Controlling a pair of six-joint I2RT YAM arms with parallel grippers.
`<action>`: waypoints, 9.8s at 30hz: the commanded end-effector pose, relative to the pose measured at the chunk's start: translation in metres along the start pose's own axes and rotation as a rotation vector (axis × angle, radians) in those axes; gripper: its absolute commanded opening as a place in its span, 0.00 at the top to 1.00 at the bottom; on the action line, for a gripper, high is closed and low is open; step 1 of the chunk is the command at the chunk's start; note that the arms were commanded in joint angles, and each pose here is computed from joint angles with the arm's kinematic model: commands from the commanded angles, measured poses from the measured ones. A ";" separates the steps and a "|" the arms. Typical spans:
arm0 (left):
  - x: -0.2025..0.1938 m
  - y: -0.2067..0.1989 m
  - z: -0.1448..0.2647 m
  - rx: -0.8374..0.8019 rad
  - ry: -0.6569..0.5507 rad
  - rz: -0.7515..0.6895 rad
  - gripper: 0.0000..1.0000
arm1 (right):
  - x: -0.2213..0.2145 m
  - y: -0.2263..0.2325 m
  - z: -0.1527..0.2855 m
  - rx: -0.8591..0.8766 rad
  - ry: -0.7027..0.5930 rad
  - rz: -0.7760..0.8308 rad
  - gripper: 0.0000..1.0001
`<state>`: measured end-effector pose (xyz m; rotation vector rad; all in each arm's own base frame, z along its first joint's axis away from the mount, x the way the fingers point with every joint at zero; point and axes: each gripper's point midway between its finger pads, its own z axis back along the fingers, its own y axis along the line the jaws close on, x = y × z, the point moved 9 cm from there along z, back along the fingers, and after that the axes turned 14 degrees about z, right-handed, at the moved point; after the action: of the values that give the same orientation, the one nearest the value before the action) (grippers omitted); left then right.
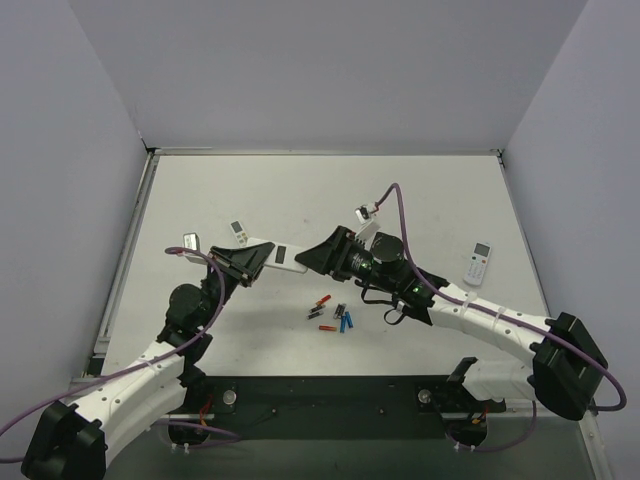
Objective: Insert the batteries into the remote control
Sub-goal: Remove the battery cover from the remote control, then place the battery cover at the center of the board, then pick up the battery from the center of the board.
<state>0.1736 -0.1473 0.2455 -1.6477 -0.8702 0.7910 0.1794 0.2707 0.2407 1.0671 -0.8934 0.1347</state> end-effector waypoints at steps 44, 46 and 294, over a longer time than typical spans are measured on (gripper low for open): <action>0.028 0.012 -0.022 0.027 -0.128 -0.263 1.00 | 0.061 -0.066 0.050 -0.148 -0.208 0.022 1.00; 0.031 0.017 -0.013 0.034 -0.130 -0.252 1.00 | 0.059 -0.082 0.049 -0.209 -0.183 0.034 1.00; 0.024 0.034 0.028 0.025 -0.030 -0.232 1.00 | -0.017 -0.003 0.029 -0.521 0.612 0.319 1.00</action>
<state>0.1600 -0.1190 0.1763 -1.3906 -0.9116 0.7226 0.1572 0.2509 0.2046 0.2767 -0.4963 0.4969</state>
